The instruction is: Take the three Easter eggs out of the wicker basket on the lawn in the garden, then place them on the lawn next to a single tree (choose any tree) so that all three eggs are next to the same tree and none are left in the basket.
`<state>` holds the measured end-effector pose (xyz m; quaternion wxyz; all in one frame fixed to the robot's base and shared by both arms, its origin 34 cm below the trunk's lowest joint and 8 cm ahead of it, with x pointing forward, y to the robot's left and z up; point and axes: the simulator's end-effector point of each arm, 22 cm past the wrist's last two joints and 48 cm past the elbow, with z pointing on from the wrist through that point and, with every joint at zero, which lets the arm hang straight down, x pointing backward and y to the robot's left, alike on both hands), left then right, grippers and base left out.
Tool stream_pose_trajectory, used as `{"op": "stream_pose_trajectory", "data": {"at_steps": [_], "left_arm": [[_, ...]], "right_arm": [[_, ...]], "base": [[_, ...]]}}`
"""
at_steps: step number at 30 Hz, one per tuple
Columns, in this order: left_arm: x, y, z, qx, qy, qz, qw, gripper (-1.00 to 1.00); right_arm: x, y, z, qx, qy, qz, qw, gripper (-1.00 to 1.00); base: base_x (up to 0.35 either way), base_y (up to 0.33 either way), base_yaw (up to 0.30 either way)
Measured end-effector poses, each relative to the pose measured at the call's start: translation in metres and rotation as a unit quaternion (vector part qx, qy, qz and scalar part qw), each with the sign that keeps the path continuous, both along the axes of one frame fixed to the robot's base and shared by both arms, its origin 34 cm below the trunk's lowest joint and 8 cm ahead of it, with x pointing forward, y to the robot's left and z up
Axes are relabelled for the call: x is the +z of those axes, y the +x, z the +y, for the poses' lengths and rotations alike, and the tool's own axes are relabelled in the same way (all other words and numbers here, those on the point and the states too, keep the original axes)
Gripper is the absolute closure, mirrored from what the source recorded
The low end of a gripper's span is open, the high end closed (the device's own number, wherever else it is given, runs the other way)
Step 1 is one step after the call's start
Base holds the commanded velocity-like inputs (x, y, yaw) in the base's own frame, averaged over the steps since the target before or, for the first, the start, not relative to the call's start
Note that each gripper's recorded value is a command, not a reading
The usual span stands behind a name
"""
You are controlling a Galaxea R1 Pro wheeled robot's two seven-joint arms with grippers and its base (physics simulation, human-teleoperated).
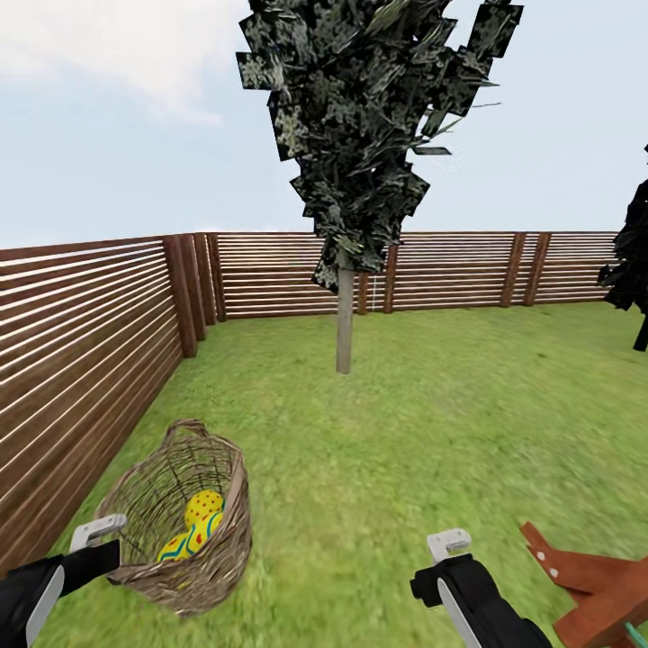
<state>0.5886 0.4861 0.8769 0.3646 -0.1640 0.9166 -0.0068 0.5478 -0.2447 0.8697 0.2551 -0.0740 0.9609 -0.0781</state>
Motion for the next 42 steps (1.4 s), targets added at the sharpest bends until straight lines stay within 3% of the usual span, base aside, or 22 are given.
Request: {"op": "stream_pose_trajectory", "data": {"at_steps": [31,42], "left_arm": [[0.0004,0.0005,-0.0009,-0.001,-0.001,-0.001,1.0000,1.00],[0.0011,0.0016,-0.0021,0.000,-0.005,-0.004,1.0000,1.00]], "right_arm": [[0.0004,0.0006,0.0001,0.000,0.001,-0.002,1.0000,-1.00],[0.0031,0.0063,0.0046,0.003,0.013,-0.017,0.9998,-1.00]], "base": [[0.335,0.074,0.000],[0.123,0.000,0.000]]}}
